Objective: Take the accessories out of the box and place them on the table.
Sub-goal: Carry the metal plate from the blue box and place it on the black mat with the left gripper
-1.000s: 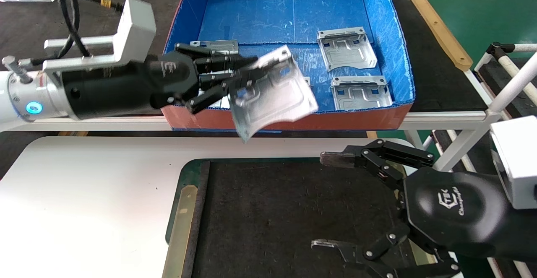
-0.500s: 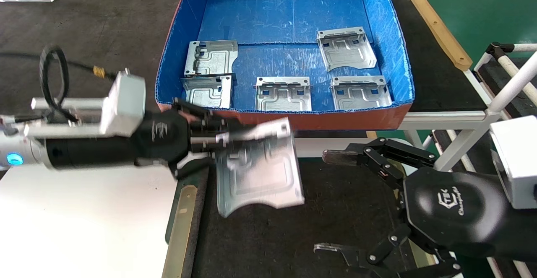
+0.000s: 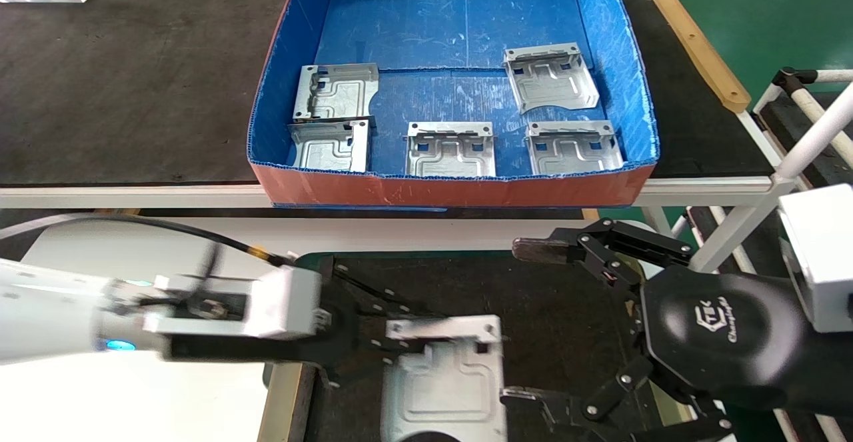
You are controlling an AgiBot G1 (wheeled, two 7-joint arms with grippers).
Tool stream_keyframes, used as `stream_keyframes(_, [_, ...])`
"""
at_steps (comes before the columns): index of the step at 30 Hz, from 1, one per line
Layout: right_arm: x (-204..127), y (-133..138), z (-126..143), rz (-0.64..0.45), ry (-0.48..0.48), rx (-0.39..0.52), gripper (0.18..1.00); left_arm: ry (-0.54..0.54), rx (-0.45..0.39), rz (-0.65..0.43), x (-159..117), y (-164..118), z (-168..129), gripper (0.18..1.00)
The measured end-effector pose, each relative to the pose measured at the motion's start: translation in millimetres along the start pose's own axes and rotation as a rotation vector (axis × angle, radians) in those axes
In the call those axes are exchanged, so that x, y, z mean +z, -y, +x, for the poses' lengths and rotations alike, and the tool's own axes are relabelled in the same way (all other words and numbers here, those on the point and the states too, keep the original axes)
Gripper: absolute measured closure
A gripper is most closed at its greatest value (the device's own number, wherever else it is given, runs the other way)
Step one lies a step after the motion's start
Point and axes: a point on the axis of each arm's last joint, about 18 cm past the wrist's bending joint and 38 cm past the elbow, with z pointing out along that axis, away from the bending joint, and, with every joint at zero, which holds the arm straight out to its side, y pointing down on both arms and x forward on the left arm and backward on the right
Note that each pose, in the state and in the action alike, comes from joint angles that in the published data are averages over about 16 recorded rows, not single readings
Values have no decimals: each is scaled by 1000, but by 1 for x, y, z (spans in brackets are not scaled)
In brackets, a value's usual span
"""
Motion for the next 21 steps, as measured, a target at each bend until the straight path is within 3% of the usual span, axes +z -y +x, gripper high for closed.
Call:
stream_keyframes(8, [0,0,0,0,0,0,178,-55,16,-14,35,-31,29,909])
stream_keyframes(21, [0,0,0,0,0,0,178,-78,25,-18,124,-66,50,909])
